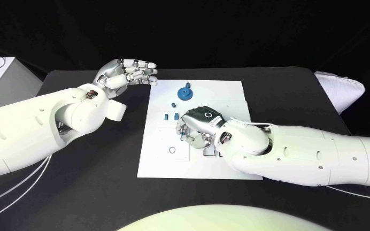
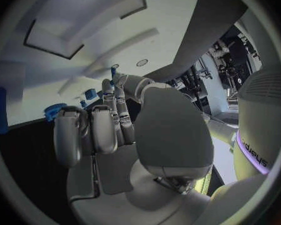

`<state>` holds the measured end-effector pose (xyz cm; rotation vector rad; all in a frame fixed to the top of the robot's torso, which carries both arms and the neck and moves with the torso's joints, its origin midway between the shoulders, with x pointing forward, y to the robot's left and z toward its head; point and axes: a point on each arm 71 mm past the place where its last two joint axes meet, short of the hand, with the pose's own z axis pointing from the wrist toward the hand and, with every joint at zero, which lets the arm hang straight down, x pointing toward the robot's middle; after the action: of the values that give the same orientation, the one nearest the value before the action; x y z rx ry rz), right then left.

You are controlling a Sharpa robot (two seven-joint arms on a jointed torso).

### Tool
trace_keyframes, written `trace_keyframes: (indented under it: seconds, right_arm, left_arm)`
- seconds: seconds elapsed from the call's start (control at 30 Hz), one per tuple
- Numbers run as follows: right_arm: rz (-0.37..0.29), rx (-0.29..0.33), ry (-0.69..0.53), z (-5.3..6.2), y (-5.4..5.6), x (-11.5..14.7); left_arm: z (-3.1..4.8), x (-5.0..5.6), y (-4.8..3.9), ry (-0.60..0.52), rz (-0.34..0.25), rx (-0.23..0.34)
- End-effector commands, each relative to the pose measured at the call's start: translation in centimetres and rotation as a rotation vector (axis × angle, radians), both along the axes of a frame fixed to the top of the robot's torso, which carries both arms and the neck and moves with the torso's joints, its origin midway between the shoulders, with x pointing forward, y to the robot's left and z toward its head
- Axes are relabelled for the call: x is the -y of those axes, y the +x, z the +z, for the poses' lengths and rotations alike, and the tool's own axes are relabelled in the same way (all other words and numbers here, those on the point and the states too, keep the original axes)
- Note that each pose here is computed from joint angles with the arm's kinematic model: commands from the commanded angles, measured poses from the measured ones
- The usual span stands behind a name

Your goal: Assemble the parts on the task board

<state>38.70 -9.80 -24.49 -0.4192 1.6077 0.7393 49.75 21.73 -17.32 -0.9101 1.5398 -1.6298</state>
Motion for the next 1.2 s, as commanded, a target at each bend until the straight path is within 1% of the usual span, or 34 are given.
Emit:
trace_keyframes:
  seconds: [0.03, 0.8, 1.03, 1.2]
  right_arm:
    - [0.019, -0.011, -0.010, -0.17, -0.19, -0.11]
    - [0.025, -0.020, -0.017, -0.45, -0.34, -0.25]
    - [0.023, -0.015, -0.029, -0.56, -0.23, -0.28]
    - [0.032, -0.024, -0.048, -0.75, -0.22, -0.37]
  left_arm:
    - [0.05, 0.14, -0.02, -0.009, -0.012, 0.000]
    - [-0.02, -0.20, 0.06, -0.003, -0.005, -0.003]
    - [-0.01, -0.17, 0.04, -0.003, -0.007, -0.003]
    - [-0.01, -0.19, 0.04, -0.003, -0.007, -0.003]
